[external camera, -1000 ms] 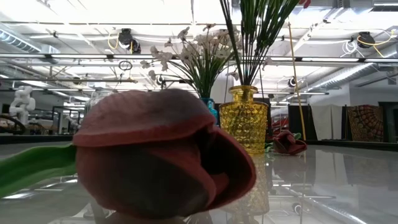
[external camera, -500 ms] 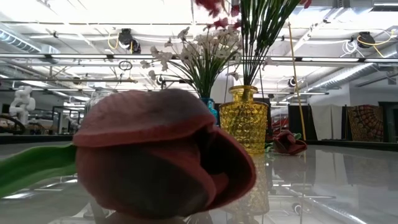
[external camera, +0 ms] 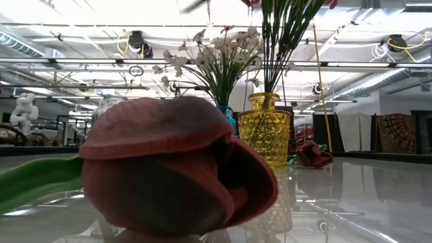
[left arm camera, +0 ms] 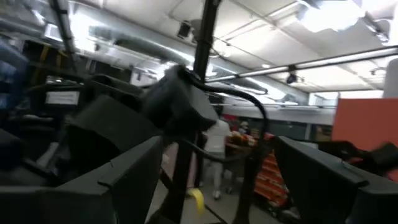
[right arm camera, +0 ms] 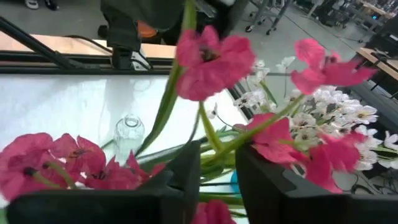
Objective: Sort flowers into vase by color
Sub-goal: Put the pink flowers into the yellow vase
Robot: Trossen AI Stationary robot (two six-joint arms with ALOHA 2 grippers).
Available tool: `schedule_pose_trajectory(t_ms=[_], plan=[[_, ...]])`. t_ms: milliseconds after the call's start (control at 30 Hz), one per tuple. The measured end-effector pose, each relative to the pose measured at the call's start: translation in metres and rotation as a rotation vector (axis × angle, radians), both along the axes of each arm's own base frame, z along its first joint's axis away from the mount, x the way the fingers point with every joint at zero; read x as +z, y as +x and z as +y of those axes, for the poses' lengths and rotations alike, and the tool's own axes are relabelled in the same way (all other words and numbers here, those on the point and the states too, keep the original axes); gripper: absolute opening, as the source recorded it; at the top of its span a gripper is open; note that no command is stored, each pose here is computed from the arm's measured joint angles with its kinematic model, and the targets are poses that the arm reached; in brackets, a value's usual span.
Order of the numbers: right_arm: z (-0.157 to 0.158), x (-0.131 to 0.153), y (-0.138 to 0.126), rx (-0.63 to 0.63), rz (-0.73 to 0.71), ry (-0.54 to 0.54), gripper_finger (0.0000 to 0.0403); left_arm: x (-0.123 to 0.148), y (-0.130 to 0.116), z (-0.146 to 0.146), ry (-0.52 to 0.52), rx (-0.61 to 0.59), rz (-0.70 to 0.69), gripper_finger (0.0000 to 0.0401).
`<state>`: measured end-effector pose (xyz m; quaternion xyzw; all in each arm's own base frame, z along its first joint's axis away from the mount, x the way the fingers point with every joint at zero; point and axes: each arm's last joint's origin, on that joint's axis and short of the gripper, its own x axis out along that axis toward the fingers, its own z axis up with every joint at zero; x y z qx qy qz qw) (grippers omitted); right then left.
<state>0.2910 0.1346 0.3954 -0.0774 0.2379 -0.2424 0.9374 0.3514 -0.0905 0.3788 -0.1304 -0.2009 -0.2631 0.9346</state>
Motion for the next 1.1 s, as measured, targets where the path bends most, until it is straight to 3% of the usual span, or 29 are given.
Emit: schedule_pose_trajectory(t_ms=[200, 433, 633, 867, 1100], plan=[[0.000, 0.022, -0.022, 0.058, -0.058, 0.008, 0.0134, 0.002, -0.004, -0.004, 0.041, -0.089, -0.007, 0.0313], [-0.005, 0.053, -0.036, 0.226, -0.188, 0.115, 0.0163, 0.004, -0.008, -0.008, 0.049, -0.108, -0.006, 0.0313], [0.007, 0.060, -0.056, 0.293, -0.207, 0.158, 0.0185, 0.014, -0.017, -0.007, 0.062, -0.143, -0.034, 0.0313], [0.063, 0.021, -0.063, 0.317, -0.186, 0.159, 0.0187, 0.032, -0.035, -0.002, 0.113, -0.110, -0.071, 0.0313], [0.100, -0.037, -0.035, 0.287, -0.308, 0.290, 0.0187, 0.037, -0.042, 0.000, 0.131, -0.079, -0.066, 0.0313]])
